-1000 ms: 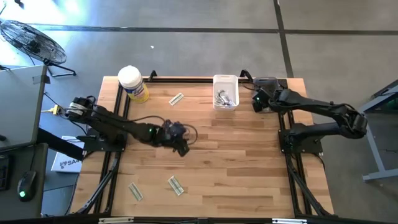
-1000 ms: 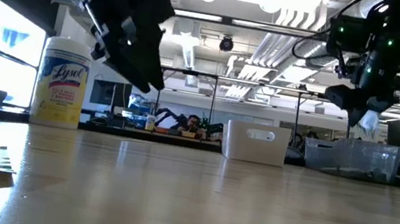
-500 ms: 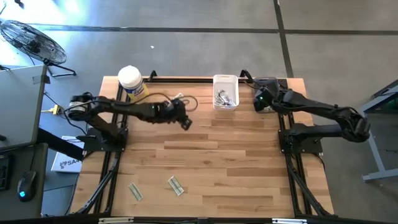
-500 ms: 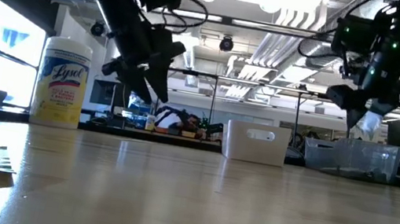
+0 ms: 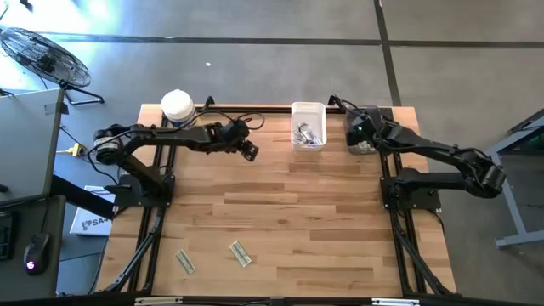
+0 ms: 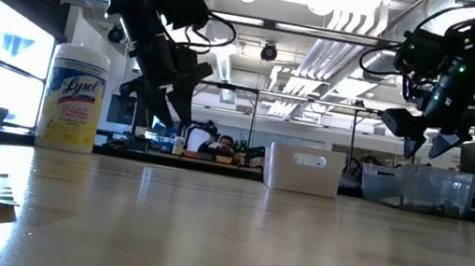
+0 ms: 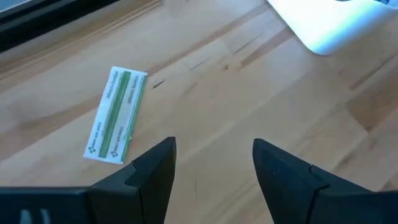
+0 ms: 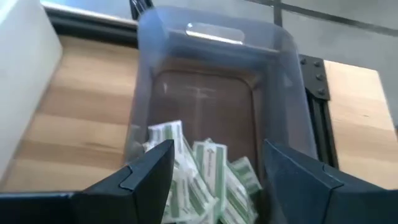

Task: Pick & Place First Aid Supplies
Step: Put the green bandage into the black bin

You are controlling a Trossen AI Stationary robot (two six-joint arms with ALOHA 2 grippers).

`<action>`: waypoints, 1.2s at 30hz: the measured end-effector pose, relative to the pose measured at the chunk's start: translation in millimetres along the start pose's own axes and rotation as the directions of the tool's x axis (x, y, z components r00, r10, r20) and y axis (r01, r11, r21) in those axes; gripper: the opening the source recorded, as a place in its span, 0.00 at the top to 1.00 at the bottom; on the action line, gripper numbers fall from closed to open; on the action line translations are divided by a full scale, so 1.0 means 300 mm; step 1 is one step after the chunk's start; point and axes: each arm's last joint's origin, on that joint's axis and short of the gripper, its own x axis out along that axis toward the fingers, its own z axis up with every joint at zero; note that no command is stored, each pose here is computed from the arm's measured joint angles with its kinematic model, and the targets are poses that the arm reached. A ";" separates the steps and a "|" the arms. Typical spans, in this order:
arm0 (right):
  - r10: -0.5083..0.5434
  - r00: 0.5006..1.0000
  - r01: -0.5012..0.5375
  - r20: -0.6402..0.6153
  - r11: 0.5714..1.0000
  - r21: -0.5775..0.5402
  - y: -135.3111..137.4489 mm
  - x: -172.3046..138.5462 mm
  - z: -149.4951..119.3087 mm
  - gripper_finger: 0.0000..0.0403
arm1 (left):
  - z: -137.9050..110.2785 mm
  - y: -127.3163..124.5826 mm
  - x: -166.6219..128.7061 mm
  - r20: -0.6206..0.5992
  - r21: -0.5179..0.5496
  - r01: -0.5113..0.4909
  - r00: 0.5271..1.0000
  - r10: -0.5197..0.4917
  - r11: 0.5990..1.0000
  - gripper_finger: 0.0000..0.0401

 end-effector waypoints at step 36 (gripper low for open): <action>0.821 0.544 -0.734 0.174 0.566 -0.374 0.281 -0.504 -0.280 0.40 | -0.015 0.160 0.276 -0.069 -0.044 -0.226 0.972 0.223 0.973 0.47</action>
